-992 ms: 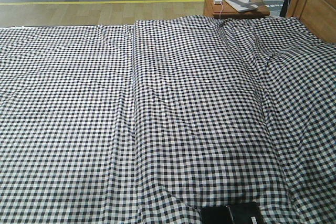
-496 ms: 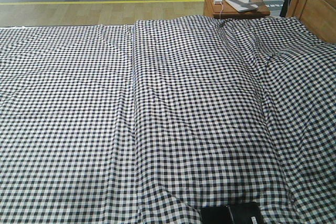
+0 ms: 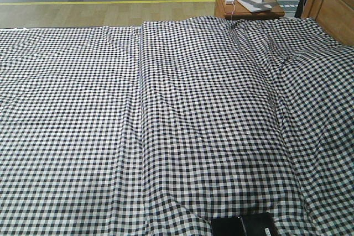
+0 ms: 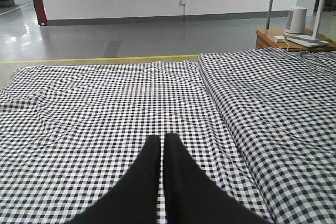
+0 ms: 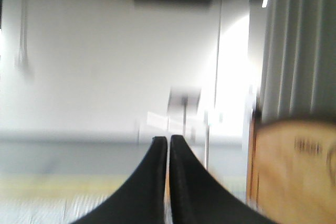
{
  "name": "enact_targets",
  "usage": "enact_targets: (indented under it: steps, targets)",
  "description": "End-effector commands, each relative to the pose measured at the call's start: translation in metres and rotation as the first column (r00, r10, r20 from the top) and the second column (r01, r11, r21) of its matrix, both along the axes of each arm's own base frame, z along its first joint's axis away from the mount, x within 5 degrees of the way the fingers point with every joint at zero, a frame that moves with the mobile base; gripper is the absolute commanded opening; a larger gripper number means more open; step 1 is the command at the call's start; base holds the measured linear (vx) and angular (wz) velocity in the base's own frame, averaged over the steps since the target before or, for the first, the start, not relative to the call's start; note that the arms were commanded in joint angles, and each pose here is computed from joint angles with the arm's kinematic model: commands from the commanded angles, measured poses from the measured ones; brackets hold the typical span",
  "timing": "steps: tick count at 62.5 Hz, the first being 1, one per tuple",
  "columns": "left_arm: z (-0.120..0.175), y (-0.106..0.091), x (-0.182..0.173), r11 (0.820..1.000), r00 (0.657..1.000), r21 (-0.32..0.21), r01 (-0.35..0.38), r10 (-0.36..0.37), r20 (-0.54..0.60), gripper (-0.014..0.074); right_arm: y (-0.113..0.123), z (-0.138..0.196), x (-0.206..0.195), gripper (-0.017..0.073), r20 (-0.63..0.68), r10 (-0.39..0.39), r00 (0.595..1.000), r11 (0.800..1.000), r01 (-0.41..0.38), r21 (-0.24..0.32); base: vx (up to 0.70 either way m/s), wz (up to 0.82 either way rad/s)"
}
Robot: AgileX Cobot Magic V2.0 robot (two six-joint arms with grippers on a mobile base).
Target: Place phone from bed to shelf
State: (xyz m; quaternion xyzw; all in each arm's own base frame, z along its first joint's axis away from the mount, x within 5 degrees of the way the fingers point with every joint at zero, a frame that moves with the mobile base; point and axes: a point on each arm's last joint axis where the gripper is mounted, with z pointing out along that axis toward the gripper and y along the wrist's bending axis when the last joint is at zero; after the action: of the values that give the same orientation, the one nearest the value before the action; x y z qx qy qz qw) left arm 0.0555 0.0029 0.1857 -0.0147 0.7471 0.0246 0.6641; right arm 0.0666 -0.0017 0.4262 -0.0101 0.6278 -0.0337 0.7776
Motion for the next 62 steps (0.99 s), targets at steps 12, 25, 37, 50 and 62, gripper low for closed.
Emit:
enact_targets:
  steps: [12, 25, 37, 50, 62]
  targets:
    - [0.005, 0.0, 0.0, 1.0, 0.997, -0.005, 0.0, 0.0, 0.075, 0.0001, -0.003, -0.016, 0.072, 0.0063, -0.457, 0.0, 0.89, 1.0, 0.001, 0.002, 0.0, 0.0]
    - [0.005, 0.0, 0.0, 1.0, 0.997, -0.005, 0.0, 0.0, 0.075, 0.0001, -0.003, -0.052, 0.098, 0.0204, -0.72, 0.01, 0.694, 1.0, -0.002, 0.012, 0.0, 0.0]
    - [0.005, 0.0, 0.0, 1.0, 0.997, -0.005, 0.0, 0.0, 0.075, 0.0001, -0.004, -0.065, 0.108, 0.0492, -0.791, 0.013, 0.612, 1.0, -0.003, 0.015, 0.0, 0.0]
    - [0.005, 0.0, 0.0, 1.0, 0.997, -0.005, 0.0, 0.0, 0.075, 0.0001, -0.004, -0.066, 0.108, 0.0729, -0.797, 0.01, 0.603, 1.0, 0.006, 0.017, 0.0, 0.0]
    - [0.005, 0.0, 0.0, 1.0, 0.997, -0.005, 0.0, 0.0, 0.075, 0.0001, -0.005, -0.072, 0.112, 0.0707, -0.847, 0.024, 0.531, 0.997, 0.049, 0.059, 0.0, 0.0]
